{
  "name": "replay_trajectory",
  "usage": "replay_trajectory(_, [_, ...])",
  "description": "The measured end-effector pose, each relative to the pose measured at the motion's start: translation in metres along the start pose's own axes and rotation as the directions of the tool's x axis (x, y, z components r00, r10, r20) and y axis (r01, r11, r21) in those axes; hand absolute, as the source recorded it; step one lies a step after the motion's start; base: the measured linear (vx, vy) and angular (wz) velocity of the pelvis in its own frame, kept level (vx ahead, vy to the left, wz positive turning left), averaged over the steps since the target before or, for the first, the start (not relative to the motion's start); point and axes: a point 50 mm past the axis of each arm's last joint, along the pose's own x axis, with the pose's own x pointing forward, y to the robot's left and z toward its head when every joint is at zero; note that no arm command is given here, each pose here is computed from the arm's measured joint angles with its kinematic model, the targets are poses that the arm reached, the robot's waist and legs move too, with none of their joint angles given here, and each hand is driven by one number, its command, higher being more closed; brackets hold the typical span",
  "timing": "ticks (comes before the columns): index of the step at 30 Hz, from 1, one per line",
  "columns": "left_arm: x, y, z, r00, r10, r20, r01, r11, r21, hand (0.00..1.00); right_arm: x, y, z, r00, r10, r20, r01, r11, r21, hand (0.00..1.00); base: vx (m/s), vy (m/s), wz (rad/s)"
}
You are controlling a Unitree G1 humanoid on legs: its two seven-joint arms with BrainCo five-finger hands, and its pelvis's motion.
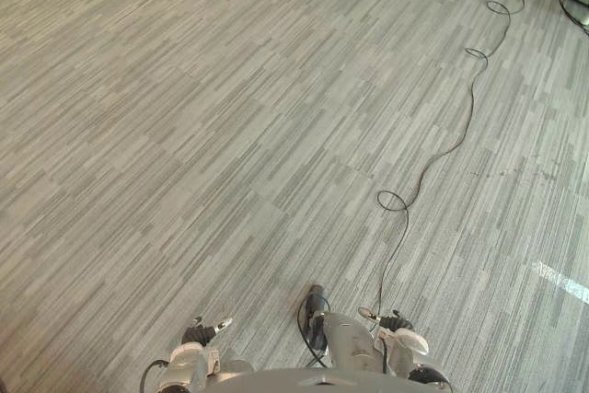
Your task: Pick up cushions and gather them together orderly.
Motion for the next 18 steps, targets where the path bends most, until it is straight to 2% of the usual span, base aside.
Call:
replay_trajectory(4, [-0.001, 0.004, 0.007, 0.999, 0.021, 0.038, -0.019, 0.998, -0.059, 0.00, -0.004, -0.007, -0.008, 1.000, -0.011, 0.005, 0.011, 1.000, -0.005, 0.00, 0.18, -0.071, -0.15])
replay_trajectory(10, [-0.002, 0.006, 0.014, 0.997, 0.033, 0.074, -0.026, 0.995, -0.099, 0.00, -0.006, -0.006, -0.013, 1.000, -0.010, -0.002, 0.010, 0.999, 0.032, 0.00, 0.24, 0.075, -0.42])
replay_trajectory(18, [-0.003, 0.007, 0.012, 0.996, 0.050, 0.068, -0.041, 0.991, -0.131, 0.00, -0.009, -0.006, -0.022, 1.000, -0.009, -0.026, 0.009, 1.000, 0.016, 0.00, 0.38, 0.322, -0.43])
